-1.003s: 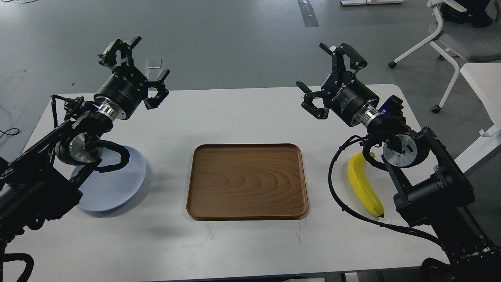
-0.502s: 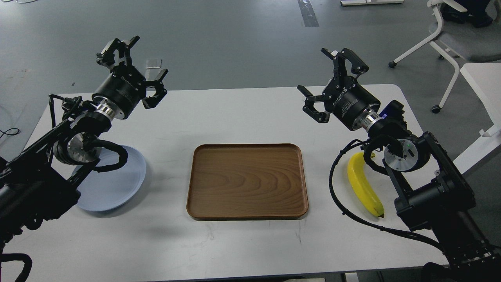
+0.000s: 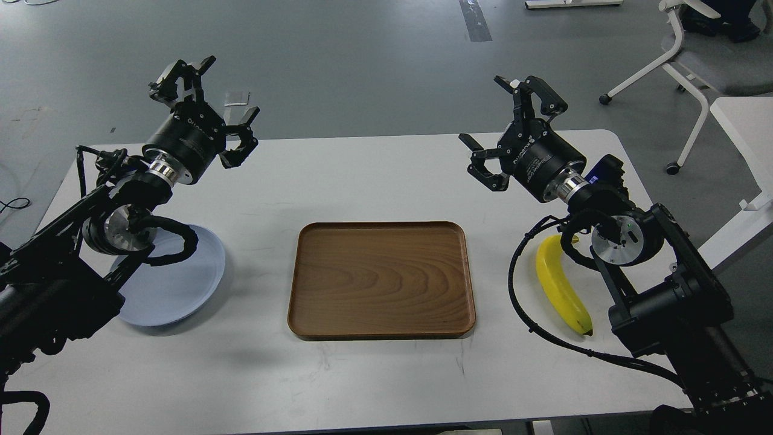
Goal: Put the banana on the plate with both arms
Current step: 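Grasp the rim of the light blue plate with the left gripper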
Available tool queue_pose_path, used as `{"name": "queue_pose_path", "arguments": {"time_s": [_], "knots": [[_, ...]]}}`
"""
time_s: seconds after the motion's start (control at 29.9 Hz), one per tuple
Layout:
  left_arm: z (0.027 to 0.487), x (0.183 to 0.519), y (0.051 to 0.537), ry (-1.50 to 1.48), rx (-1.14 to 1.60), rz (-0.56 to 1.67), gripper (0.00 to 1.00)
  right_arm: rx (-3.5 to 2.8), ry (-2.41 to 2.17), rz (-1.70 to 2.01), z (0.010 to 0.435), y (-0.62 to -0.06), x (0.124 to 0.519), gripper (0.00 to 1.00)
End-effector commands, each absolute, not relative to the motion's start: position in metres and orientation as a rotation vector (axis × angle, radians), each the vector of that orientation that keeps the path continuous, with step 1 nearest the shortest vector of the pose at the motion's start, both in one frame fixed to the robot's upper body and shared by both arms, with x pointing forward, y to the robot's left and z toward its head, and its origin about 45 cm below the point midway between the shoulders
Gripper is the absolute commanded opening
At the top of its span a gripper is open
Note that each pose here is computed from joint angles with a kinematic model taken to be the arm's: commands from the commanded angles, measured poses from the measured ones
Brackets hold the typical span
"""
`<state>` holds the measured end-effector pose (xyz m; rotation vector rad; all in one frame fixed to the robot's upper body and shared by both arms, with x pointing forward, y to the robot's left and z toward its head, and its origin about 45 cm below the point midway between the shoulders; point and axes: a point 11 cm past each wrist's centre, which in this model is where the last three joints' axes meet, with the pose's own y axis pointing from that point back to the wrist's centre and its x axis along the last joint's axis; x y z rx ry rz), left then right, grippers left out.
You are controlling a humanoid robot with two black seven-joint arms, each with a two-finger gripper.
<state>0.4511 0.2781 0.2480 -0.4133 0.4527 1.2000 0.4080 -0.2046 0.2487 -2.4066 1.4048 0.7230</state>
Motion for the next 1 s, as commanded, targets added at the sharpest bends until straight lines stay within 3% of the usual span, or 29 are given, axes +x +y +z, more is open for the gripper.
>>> {"name": "queue_pose_path", "arguments": {"time_s": [0.0,0.13,0.37,0.6,0.77,0.97], "knots": [[0.251,0.452,0.279,0.433,-0.427,1.204,0.98,-2.409,1.394,0.710,0.253,-0.203,0.407,1.00],[0.261,0.453,0.279,0.330,-0.416,1.199,0.98,-2.410,1.391,0.712,0.253,-0.202,0.407,1.00],[0.263,0.454,0.284,-0.279,0.101,1.238,0.98,-2.410,1.395,0.709,0.253,-0.204,0.407,1.00],[0.232,0.427,0.285,-0.822,0.548,0.998,0.98,-2.411,1.398,0.707,0.253,-0.205,0.408,1.00],[0.209,0.392,0.324,-1.039,0.751,0.771,0.98,-2.411,1.403,0.713,0.250,-0.206,0.406,1.00],[0.174,0.345,0.394,-1.095,0.973,0.695,0.98,-2.417,1.406,0.718,0.248,-0.206,0.405,1.00]]}}
